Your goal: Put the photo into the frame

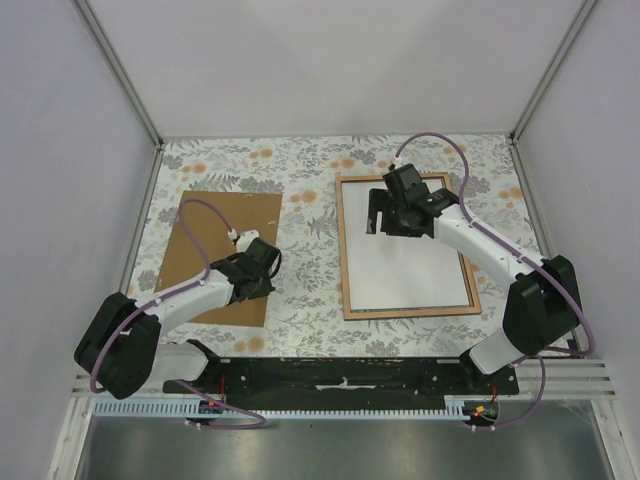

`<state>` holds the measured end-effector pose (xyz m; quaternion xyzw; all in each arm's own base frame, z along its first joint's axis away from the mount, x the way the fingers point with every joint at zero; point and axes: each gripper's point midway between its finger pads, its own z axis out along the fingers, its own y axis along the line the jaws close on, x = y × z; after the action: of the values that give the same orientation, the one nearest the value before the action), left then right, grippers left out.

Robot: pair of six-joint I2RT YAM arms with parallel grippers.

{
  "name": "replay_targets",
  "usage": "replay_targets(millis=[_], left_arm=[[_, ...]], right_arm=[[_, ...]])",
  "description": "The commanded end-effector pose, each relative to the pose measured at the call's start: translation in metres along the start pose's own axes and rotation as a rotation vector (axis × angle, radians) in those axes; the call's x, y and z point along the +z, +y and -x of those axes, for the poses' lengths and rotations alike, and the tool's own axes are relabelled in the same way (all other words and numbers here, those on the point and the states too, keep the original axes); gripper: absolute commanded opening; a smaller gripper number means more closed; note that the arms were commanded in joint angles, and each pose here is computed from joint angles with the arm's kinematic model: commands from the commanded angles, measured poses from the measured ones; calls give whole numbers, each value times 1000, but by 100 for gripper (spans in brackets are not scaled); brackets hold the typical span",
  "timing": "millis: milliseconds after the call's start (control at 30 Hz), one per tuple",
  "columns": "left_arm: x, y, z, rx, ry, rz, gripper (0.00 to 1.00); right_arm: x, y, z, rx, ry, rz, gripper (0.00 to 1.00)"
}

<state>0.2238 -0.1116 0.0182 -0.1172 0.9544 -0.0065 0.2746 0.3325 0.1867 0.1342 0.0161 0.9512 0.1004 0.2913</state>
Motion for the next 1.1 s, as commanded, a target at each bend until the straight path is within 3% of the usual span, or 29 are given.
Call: replay_targets(millis=[0, 600, 1067], left_arm=[[1, -28, 7, 44, -1, -79, 3], [-7, -102, 26, 254, -21, -260, 2], [-8, -144, 33, 297, 2, -354, 2]], right_arm=[[-10, 0, 11, 18, -61, 0, 86], [-16, -11, 14, 10, -84, -38, 87], [-15, -23, 16, 21, -80, -62, 87]])
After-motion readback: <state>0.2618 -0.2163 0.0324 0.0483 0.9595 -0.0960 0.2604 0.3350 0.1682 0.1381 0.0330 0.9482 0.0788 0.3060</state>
